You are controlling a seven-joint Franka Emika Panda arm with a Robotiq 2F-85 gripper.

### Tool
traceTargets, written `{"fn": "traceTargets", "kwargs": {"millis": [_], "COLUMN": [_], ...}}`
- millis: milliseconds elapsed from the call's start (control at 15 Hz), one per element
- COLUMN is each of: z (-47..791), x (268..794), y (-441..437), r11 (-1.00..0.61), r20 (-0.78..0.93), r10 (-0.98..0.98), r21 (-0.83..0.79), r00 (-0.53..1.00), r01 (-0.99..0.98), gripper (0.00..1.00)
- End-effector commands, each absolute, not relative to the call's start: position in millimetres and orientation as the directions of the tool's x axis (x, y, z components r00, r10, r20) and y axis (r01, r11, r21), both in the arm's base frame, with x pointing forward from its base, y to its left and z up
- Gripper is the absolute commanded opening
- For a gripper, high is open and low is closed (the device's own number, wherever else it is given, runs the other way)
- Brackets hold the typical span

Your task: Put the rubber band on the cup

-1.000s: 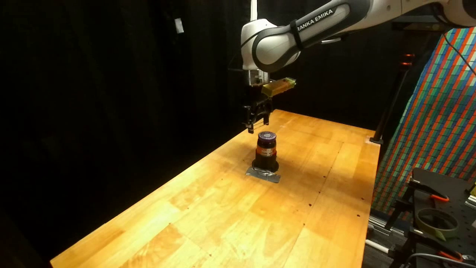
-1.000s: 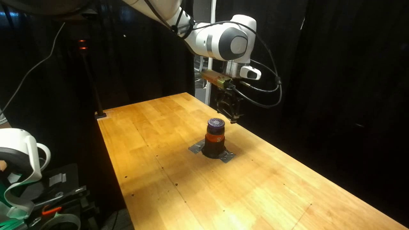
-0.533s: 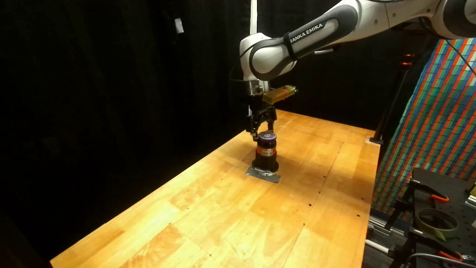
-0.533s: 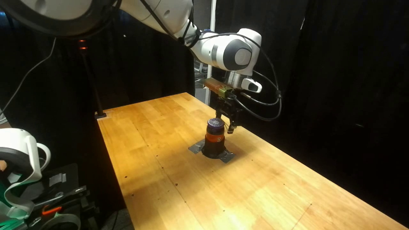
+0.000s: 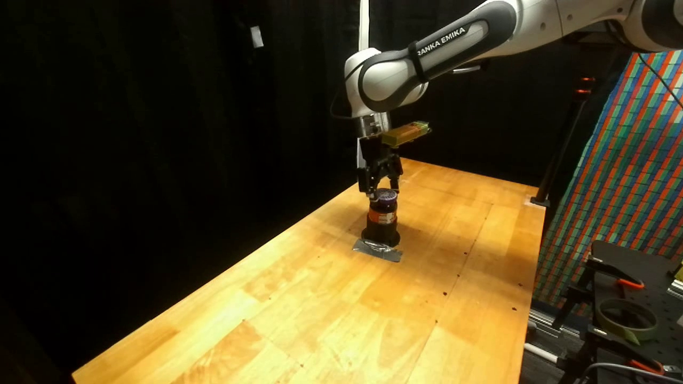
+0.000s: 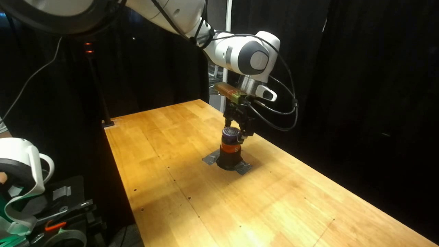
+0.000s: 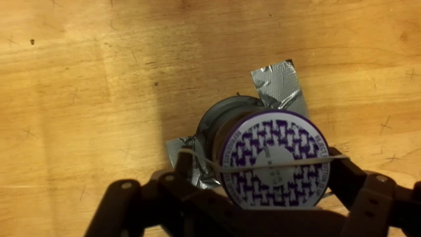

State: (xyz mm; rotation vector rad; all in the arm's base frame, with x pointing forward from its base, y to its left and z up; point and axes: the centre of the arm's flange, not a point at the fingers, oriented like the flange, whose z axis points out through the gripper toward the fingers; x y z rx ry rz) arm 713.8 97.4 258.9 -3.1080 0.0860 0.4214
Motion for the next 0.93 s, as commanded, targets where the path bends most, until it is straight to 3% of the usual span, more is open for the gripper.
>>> {"fn": "traceTargets", "kwargs": {"millis": [0, 467, 867], "z": [271.9, 255.1, 244.7], "x": [686.5, 652.9, 636.5], "y": [94.7, 92.6, 89.0], "r11": [-0.998, -0.998, -0.997], "r20": [-0.278, -0.303, -0.189], "r10": [-0.042, -0.045, -0.077], "r21": [-0.024, -0.022, -0.003], "r00": [0.960, 0.952, 0.979], "r01": [-0.051, -0.054, -0.079], "gripper": [1.00, 1.00, 1.00]}}
